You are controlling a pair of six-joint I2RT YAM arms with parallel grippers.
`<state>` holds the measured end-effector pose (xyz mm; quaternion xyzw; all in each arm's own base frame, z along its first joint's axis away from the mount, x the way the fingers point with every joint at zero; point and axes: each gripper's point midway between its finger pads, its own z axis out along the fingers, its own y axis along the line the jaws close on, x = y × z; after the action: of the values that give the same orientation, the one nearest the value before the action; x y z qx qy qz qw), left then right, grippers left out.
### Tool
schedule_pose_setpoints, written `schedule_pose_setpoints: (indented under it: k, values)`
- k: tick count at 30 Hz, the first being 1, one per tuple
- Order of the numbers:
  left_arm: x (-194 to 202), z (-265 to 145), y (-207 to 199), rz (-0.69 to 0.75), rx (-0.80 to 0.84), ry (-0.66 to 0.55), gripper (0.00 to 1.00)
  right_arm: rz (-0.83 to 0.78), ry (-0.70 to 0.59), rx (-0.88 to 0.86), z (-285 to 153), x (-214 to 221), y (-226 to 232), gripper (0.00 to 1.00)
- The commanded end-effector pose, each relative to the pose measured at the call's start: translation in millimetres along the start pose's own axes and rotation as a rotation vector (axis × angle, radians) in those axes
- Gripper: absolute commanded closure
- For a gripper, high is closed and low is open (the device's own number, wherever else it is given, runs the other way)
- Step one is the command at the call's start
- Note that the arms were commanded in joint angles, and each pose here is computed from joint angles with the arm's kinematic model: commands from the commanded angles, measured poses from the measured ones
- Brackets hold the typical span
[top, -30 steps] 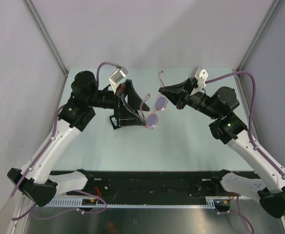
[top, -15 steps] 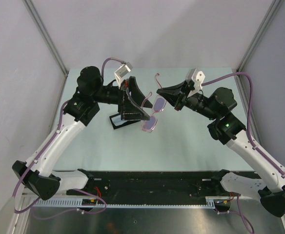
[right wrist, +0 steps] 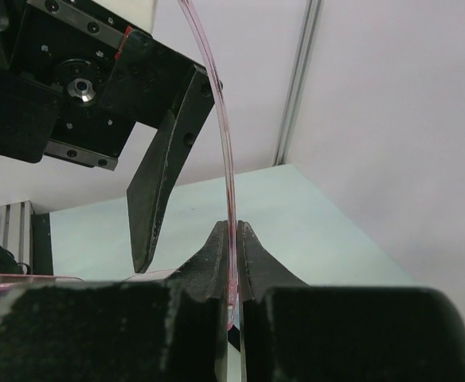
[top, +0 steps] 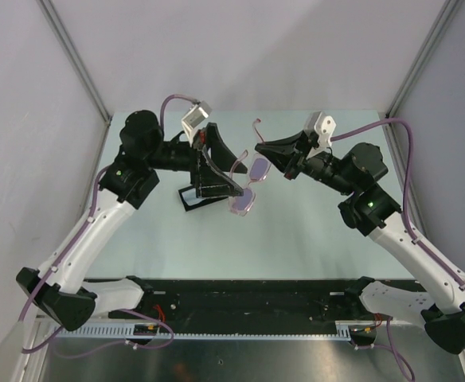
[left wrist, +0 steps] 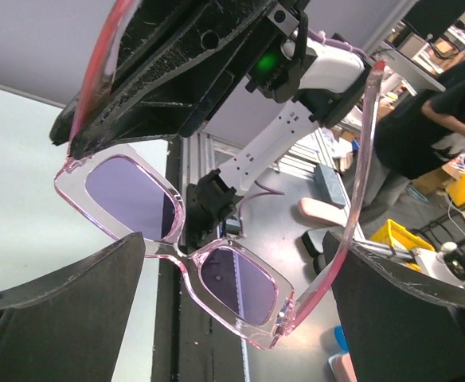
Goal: Organize the sunglasses
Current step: Fold the left temple of the sunglasses on the sunglasses.
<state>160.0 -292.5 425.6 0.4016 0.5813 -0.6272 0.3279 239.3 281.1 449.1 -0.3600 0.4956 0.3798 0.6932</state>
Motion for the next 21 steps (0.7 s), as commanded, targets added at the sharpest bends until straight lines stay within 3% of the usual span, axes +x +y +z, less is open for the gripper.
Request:
schedule_pose_setpoints:
  k: [1, 9, 21]
  values:
    - [-27, -10, -16, 0.128, -0.055, -0.076, 0.00, -0.082, -0.157, -0.015, 0, -61, 5, 1.00]
    - [-33, -19, -3, 0.051, -0.126, -0.115, 0.00, -0.096, -0.165, -0.026, -3, -65, 8, 1.00]
    - [-48, -23, -32, 0.150, -0.062, -0.112, 0.00, -0.097, -0.109, -0.060, 13, -46, 20, 1.00]
